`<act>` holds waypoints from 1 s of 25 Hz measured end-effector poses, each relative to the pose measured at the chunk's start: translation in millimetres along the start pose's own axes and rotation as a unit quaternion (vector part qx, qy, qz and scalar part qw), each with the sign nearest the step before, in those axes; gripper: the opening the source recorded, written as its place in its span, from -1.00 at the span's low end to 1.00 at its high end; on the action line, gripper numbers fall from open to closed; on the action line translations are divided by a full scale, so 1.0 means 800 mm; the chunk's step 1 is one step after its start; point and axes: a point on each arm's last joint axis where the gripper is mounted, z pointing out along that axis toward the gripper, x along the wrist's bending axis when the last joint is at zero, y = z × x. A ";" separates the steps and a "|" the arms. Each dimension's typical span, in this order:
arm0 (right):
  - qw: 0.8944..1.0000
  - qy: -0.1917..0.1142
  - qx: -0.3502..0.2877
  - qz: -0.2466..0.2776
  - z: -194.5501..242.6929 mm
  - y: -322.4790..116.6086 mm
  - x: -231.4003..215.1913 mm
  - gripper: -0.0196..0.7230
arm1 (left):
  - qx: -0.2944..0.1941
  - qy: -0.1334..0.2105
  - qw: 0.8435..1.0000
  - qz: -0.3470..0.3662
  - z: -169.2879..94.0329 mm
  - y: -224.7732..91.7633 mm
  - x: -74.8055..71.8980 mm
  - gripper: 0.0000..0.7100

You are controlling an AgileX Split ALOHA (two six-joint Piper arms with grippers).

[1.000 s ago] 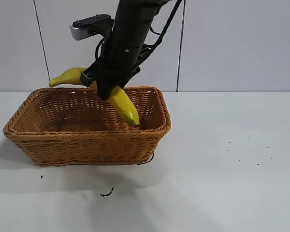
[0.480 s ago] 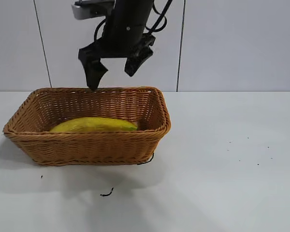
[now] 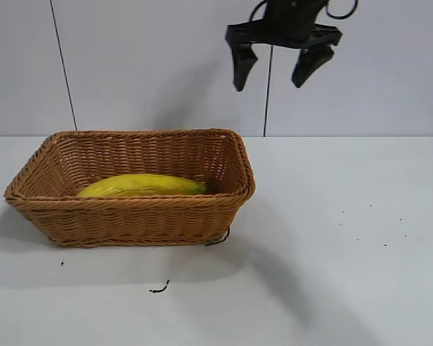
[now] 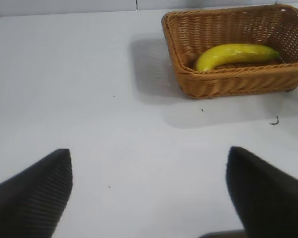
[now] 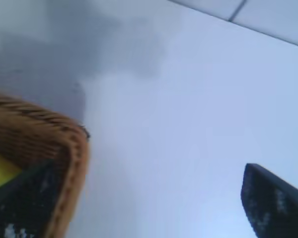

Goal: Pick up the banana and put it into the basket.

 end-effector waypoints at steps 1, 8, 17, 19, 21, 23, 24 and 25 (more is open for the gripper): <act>1.000 -0.006 -0.001 0.014 -0.001 0.001 -0.019 0.91 | 0.000 0.000 1.000 0.000 0.000 0.000 0.000 0.79; 0.996 -0.048 -0.003 0.082 -0.009 -0.006 -0.126 0.91 | 0.000 0.000 1.000 0.000 0.000 0.000 0.000 0.79; 0.994 -0.058 0.006 0.095 -0.011 -0.013 -0.147 0.91 | 0.000 0.000 1.000 0.000 0.000 0.000 0.000 0.79; 0.994 -0.057 0.020 0.094 -0.009 -0.020 -0.146 0.91 | 0.000 0.000 1.000 0.000 0.000 0.000 0.000 0.79; 0.993 -0.055 0.042 0.093 -0.007 -0.033 -0.145 0.91 | 0.000 0.000 1.000 0.000 0.000 0.000 0.000 0.79; 0.992 -0.053 0.068 0.092 -0.005 -0.049 -0.142 0.91 | 0.000 0.000 1.000 0.000 0.000 0.000 0.000 0.79; 0.991 -0.051 0.082 0.092 -0.006 -0.059 -0.141 0.91 | 0.000 0.000 1.000 0.000 0.000 0.000 0.000 0.79; 0.990 -0.048 0.100 0.092 -0.004 -0.070 -0.138 0.91 | 0.000 0.000 1.000 0.000 0.000 0.000 0.000 0.79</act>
